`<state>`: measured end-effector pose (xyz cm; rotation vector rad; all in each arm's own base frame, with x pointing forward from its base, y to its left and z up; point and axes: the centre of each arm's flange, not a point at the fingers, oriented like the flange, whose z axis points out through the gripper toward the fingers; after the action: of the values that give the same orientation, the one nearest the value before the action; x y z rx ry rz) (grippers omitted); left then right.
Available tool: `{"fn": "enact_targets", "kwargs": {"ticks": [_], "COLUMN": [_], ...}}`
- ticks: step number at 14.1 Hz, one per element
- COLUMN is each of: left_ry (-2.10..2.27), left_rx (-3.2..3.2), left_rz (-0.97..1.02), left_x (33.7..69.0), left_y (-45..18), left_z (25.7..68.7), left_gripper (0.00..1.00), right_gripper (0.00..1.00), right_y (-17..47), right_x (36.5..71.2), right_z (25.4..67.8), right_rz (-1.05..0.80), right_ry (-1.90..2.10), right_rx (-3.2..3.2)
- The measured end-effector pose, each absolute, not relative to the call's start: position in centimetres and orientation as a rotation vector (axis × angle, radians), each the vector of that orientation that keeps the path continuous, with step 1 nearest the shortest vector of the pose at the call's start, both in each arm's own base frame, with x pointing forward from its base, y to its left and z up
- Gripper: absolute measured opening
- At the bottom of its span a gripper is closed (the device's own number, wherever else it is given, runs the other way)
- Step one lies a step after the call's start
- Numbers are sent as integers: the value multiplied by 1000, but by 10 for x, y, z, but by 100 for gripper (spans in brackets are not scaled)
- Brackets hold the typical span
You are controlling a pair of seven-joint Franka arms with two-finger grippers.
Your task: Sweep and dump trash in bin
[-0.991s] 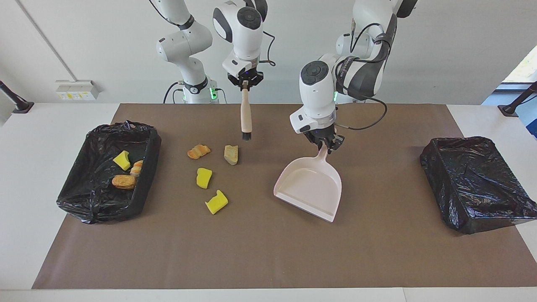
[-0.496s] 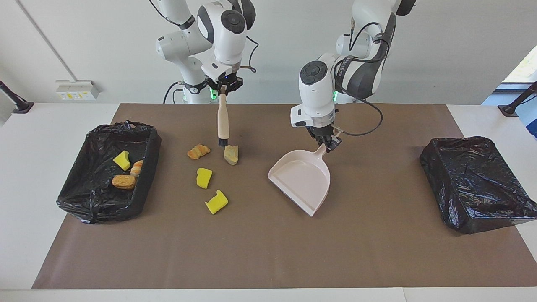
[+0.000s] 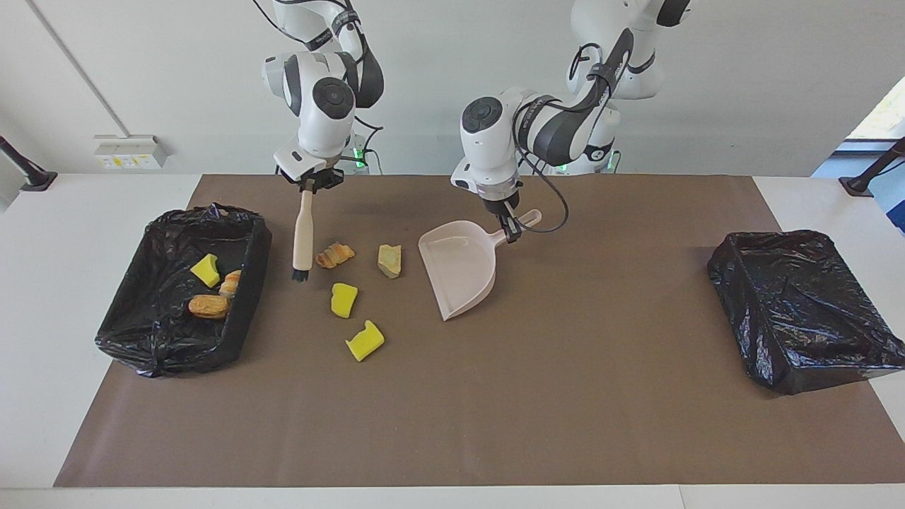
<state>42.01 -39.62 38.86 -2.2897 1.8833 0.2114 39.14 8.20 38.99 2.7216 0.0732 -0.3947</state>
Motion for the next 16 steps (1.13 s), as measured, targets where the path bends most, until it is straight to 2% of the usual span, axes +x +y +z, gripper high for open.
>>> {"fn": "enact_targets", "kwargs": {"ticks": [6,10,16], "left_ry": [1919,1921,1923], "left_rx": [-2262,-2257,-2235], "left_rz": [216,229,250], "left_x": [406,403,394], "left_y": [-404,-403,-398], "left_z": [382,377,370], "left_gripper": [33,33,33], "right_gripper": [26,26,26], "right_y": [100,140,239], "right_x": [405,410,421], "right_z": [337,346,368], "right_rz": [-418,-444,-489], "right_ry": [100,129,108], "right_rx": [2789,2934,3242]}}
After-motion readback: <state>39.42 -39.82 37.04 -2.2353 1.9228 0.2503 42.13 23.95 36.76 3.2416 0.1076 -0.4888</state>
